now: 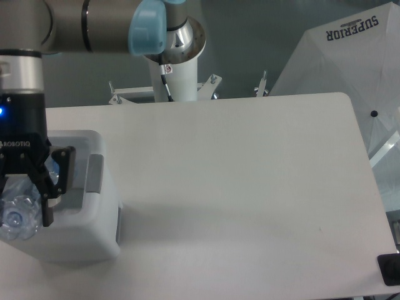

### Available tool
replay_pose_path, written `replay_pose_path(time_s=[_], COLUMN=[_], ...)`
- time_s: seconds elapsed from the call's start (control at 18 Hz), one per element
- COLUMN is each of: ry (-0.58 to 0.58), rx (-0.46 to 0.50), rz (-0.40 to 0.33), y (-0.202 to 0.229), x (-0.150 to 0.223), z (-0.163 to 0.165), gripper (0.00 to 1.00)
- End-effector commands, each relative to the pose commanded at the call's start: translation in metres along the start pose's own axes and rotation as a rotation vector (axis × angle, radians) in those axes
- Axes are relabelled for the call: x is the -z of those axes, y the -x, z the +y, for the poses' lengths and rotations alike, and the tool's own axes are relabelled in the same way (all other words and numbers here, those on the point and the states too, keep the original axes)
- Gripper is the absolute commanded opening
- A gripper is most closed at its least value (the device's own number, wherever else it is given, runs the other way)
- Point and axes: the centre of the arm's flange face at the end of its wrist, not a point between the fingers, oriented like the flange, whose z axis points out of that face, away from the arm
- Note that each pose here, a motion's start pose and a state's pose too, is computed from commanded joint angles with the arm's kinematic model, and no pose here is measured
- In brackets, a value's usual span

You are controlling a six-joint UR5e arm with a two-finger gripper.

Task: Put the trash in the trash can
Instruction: 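Lower the bottle into the bin and open the gripper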

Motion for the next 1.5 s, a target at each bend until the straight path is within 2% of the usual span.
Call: replay_pose_path(time_s=[0.44, 0.61, 0.72, 0.78, 0.89, 1.06, 1.17, 1.33, 1.39, 1.5], ry=[0.043, 0.051, 0.059, 0.054, 0.05, 0.042, 0.031, 0.023, 0.025, 0.033], rx=[-0.005, 0.0, 0.005, 0.003, -0.003, 0.004, 0.057, 0.108, 0.1, 0.028], rz=[0.01, 0.011, 0.011, 0.013, 0.022, -0.007, -0.051, -0.071, -0.08, -0.083], y=[-0.011, -0.012, -0.013, -0.013, -0.013, -0.003, 0.043, 0.098, 0.118, 0.145], x=[-0.012, -0.012, -0.015, -0.011, -0.009, -0.007, -0.004, -0.005, -0.007, -0.009], z=[0.02, 0.024, 0.028, 0.027, 0.024, 0.021, 0.012, 0.003, 0.002, 0.002], gripper=[0.69, 0.77, 0.97, 1.0, 1.0, 1.0, 1.0, 1.0, 1.0, 1.0])
